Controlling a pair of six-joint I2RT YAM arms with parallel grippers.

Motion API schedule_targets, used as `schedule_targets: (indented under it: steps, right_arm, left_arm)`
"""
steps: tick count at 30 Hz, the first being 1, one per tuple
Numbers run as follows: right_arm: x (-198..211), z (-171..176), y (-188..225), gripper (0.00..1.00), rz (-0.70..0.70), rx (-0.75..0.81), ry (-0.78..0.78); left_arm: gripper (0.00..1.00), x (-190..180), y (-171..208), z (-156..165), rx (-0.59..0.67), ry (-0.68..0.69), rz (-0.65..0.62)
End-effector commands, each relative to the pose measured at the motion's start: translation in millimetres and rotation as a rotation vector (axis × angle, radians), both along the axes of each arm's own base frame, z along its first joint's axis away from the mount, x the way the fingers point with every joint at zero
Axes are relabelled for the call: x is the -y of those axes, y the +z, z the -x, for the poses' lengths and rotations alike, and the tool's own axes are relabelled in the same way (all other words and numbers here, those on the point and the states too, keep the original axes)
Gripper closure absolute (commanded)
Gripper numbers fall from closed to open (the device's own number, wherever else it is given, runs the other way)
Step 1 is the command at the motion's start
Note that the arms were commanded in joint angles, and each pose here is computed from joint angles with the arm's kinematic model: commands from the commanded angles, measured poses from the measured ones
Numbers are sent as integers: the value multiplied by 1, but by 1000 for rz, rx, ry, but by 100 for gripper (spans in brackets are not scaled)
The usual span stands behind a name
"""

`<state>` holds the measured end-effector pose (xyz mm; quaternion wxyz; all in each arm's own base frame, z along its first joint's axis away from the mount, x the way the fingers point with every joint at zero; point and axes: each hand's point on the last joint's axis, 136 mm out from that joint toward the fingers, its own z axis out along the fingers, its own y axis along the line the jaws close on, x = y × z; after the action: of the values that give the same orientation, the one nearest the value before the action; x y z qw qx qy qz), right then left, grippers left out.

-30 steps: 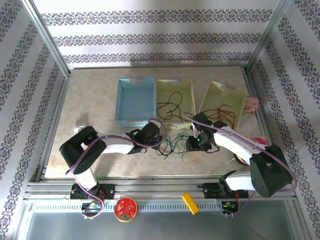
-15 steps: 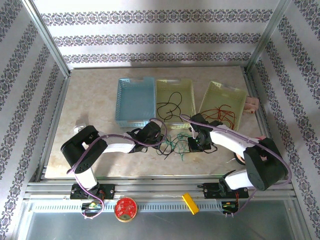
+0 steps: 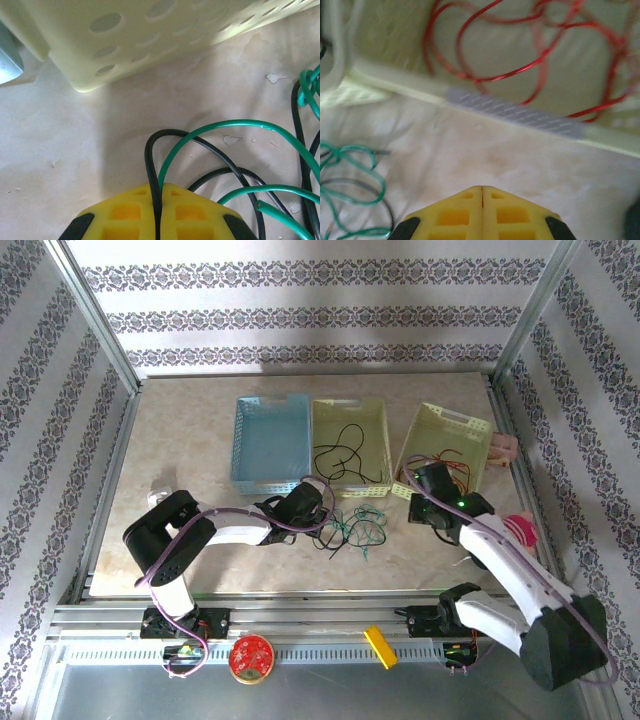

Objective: Untangle the cables

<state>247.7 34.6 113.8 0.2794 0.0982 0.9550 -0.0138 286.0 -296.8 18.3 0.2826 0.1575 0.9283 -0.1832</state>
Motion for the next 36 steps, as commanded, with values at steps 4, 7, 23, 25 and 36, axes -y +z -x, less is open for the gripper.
schedule_targets:
  steps: [4, 7, 23, 25, 36]
  right_arm:
    - [5, 1, 5, 100, -103, 51, -28]
    - [-31, 4, -16, 94, -235, -30, 77]
    - [-98, 47, -100, 59, -101, -485, 369]
    - [-98, 45, -101, 58, -77, -493, 372]
    - [-101, 50, -104, 58, -7, -513, 394]
  left_arm:
    - [100, -6, -31, 18, -62, -40, -80]
    - [100, -5, -32, 18, -63, -46, -83]
    - [100, -7, -34, 21, -64, -48, -83]
    - [100, -7, -34, 20, -63, -50, -83]
    - [100, -7, -35, 19, -63, -49, -85]
